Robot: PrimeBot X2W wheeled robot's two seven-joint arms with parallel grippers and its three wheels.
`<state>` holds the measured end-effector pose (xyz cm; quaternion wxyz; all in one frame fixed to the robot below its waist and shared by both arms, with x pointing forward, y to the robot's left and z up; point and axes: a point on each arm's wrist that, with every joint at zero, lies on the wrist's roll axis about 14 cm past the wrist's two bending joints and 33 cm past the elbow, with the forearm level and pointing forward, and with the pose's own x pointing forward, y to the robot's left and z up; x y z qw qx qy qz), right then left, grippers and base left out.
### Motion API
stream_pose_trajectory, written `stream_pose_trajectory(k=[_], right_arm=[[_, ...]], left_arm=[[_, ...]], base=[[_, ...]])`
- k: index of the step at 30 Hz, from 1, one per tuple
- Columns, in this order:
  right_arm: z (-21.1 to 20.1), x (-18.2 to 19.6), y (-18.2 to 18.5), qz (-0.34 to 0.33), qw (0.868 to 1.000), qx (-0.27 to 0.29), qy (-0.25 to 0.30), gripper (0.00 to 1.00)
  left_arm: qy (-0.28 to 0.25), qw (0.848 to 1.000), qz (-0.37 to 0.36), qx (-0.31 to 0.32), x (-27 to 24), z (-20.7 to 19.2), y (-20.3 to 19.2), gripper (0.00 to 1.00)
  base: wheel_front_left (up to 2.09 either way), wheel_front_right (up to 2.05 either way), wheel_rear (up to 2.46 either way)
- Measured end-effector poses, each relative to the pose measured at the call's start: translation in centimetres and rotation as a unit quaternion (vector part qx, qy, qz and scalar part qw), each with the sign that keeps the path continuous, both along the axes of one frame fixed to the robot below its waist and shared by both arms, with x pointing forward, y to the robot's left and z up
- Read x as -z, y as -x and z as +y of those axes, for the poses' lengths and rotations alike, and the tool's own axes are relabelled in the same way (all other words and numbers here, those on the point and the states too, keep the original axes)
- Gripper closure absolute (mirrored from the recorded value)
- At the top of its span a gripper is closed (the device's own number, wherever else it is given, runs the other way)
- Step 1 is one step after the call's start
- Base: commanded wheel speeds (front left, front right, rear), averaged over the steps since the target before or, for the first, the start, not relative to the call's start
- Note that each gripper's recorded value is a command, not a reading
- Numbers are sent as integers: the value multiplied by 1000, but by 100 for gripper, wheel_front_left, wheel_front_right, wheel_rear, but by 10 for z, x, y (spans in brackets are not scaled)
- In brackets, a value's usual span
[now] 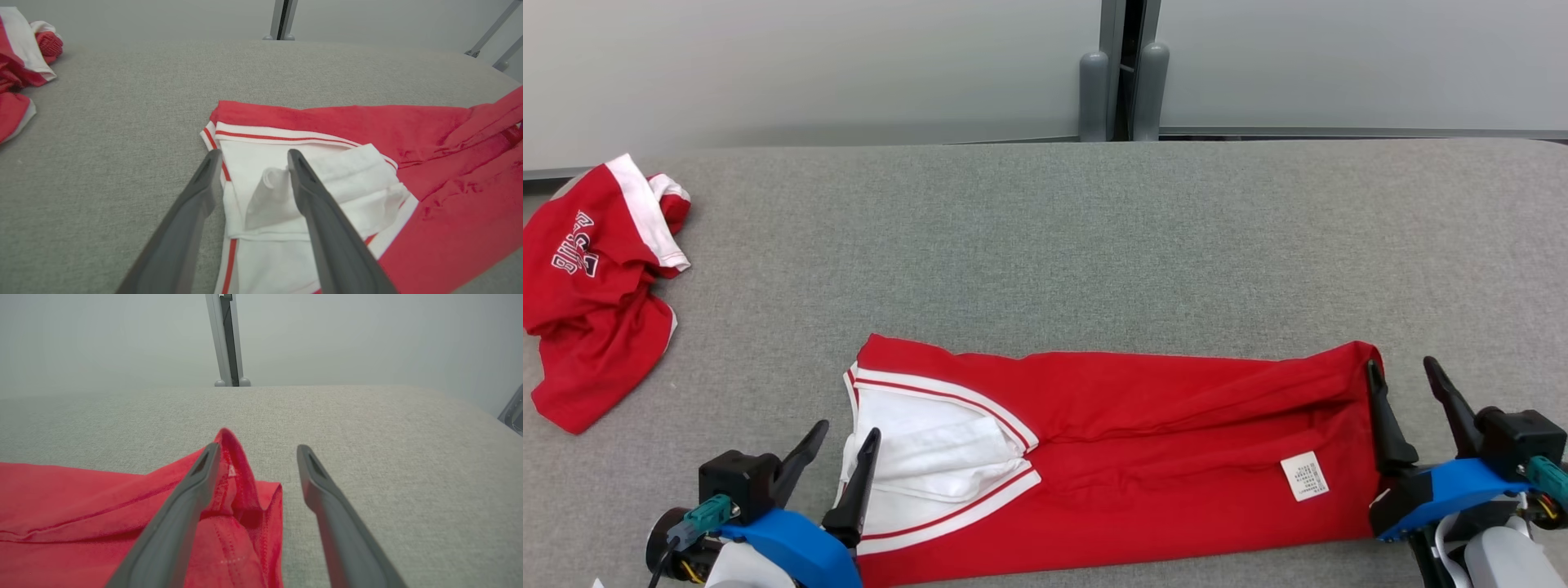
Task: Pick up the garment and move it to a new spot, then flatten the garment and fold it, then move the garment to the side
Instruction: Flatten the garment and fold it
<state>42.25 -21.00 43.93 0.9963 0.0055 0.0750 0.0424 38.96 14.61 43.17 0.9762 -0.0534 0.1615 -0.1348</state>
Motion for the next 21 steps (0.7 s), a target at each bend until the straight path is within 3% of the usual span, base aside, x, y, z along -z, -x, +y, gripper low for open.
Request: stream_pose_trajectory(k=[13,21], right_arm=[[4,-56,-2,-94,996,-4,8,0],[5,-38,-10,-59,998,-7,19,0]], left_arm=[[-2,990,-121,-75,-53,17,-23,0],[-5,971,-202,-128,-90,31,-27,0]], base=[[0,0,0],[0,0,0]])
